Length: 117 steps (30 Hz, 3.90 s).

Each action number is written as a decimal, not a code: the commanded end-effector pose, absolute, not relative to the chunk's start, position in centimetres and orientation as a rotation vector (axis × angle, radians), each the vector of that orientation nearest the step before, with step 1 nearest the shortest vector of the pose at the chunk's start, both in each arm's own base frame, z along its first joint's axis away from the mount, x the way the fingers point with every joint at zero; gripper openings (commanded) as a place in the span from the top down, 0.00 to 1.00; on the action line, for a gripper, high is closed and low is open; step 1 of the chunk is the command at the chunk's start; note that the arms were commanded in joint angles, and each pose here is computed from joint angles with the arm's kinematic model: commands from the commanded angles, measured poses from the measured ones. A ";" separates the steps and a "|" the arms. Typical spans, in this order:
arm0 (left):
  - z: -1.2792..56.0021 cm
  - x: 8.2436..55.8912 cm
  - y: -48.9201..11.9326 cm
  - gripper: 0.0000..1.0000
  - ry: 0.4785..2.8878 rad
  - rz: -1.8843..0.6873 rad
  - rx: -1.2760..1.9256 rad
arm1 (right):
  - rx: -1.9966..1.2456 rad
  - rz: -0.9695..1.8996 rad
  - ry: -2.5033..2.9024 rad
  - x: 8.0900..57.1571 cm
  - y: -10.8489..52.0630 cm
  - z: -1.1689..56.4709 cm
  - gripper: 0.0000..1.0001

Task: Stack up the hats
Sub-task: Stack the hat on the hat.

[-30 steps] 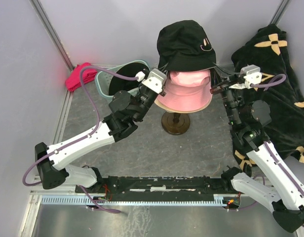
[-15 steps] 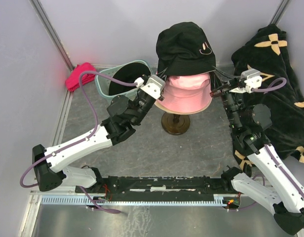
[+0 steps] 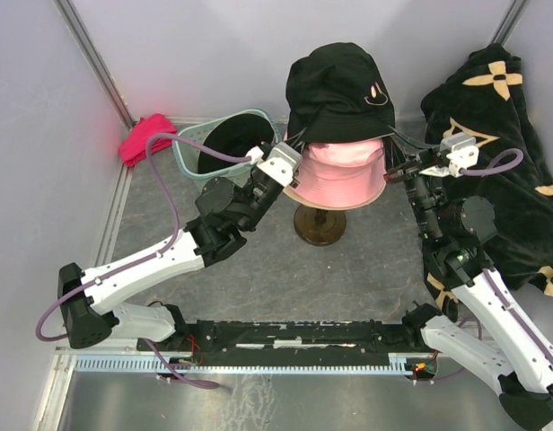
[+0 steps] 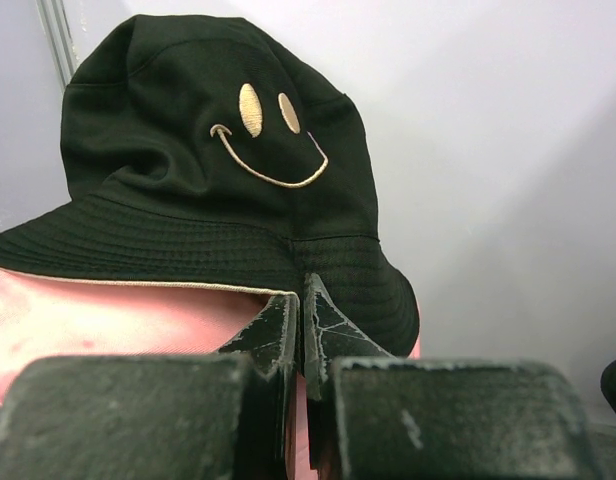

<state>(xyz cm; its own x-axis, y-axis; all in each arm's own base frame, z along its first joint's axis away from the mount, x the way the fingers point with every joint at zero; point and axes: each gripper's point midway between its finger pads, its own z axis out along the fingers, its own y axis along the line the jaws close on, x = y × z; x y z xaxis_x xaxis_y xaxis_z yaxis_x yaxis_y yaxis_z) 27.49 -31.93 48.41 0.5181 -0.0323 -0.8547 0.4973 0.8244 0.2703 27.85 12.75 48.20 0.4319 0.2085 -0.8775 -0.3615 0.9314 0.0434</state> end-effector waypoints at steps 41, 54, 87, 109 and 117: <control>48.6 27.1 -29.1 0.97 0.970 -0.267 0.508 | 0.621 0.643 1.171 26.4 5.6 48.5 0.64; 48.9 26.7 -29.0 0.97 0.958 -0.267 0.529 | 0.900 1.231 1.125 27.3 10.5 49.8 0.60; 48.7 26.5 -29.0 0.97 0.948 -0.260 0.548 | 0.988 1.446 1.027 29.2 12.0 50.4 0.63; 48.3 26.6 -29.6 0.97 0.947 -0.253 0.580 | 1.012 1.531 0.961 30.2 12.4 50.3 0.79; 48.0 26.6 -29.6 0.97 0.946 -0.245 0.583 | 1.018 1.502 0.953 29.6 11.6 49.7 0.88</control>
<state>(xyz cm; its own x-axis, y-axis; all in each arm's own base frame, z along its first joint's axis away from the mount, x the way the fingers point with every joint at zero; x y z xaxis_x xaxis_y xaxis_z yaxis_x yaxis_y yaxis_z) 26.98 -30.16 47.22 0.5334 0.0323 -0.8452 0.4704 0.8192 0.3281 30.78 12.65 48.19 -0.1141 0.9884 0.0998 -0.2568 -0.1264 0.9582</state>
